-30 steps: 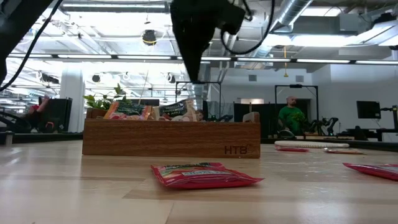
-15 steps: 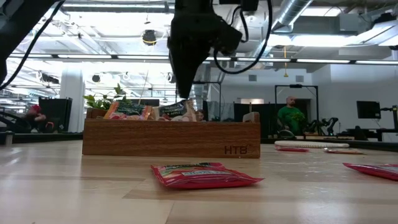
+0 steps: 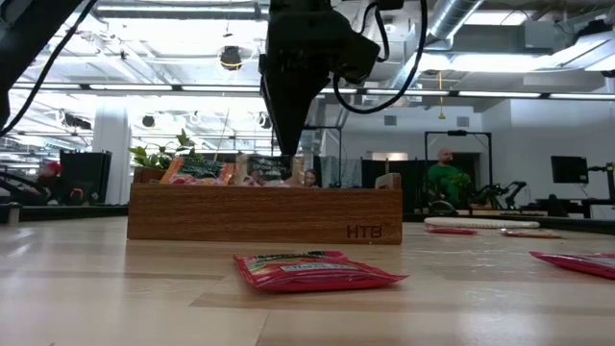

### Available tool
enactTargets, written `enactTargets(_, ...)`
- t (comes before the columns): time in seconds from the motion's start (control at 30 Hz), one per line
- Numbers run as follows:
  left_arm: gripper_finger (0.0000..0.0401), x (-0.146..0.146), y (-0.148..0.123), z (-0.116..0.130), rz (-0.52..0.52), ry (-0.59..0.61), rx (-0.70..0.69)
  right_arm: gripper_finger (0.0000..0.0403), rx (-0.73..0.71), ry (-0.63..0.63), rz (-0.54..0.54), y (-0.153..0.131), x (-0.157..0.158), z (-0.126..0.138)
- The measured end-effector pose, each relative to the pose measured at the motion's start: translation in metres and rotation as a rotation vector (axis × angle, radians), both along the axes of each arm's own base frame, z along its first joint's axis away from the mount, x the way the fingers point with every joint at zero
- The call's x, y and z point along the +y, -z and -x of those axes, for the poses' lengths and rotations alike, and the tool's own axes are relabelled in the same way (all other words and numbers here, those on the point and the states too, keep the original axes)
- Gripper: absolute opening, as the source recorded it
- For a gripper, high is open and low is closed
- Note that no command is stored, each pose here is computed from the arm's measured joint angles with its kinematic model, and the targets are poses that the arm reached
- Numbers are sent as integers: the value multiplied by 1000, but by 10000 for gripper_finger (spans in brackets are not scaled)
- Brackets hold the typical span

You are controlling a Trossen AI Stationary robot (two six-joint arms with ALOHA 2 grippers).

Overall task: Pick & Place Tea
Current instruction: Put the brown tea bag into the middle section of the wooden organizer

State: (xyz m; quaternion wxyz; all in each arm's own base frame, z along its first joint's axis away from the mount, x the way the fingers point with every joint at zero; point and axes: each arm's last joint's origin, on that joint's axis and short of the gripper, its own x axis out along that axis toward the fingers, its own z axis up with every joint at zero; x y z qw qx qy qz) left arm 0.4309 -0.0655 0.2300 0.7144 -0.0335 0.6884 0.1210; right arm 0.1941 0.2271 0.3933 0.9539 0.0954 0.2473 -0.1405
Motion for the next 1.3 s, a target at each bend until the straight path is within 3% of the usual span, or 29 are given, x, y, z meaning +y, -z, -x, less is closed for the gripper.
enactTargets(0.33,99,3,-8,7,-42,2,29,72,-6,0,-8,-1,1,0)
enactTargets(0.57,99,8,-52,33,-59,0,4,72,34,-27,51,1,-2,1)
enactTargets(0.73,99,15,-101,62,-140,-35,-109,72,207,10,-1,10,-16,1)
enactTargets(0.87,99,19,-139,89,-130,-103,-235,72,412,141,-54,18,-36,5)
enactTargets(0.97,99,19,-159,113,-117,-151,-312,72,464,169,-81,21,-47,-2)
enactTargets(1.1,99,18,-168,150,-103,-239,-372,72,538,205,-123,21,-69,-12)
enactTargets(1.3,99,21,-160,205,-41,-355,-514,72,718,271,-119,46,-110,-32)
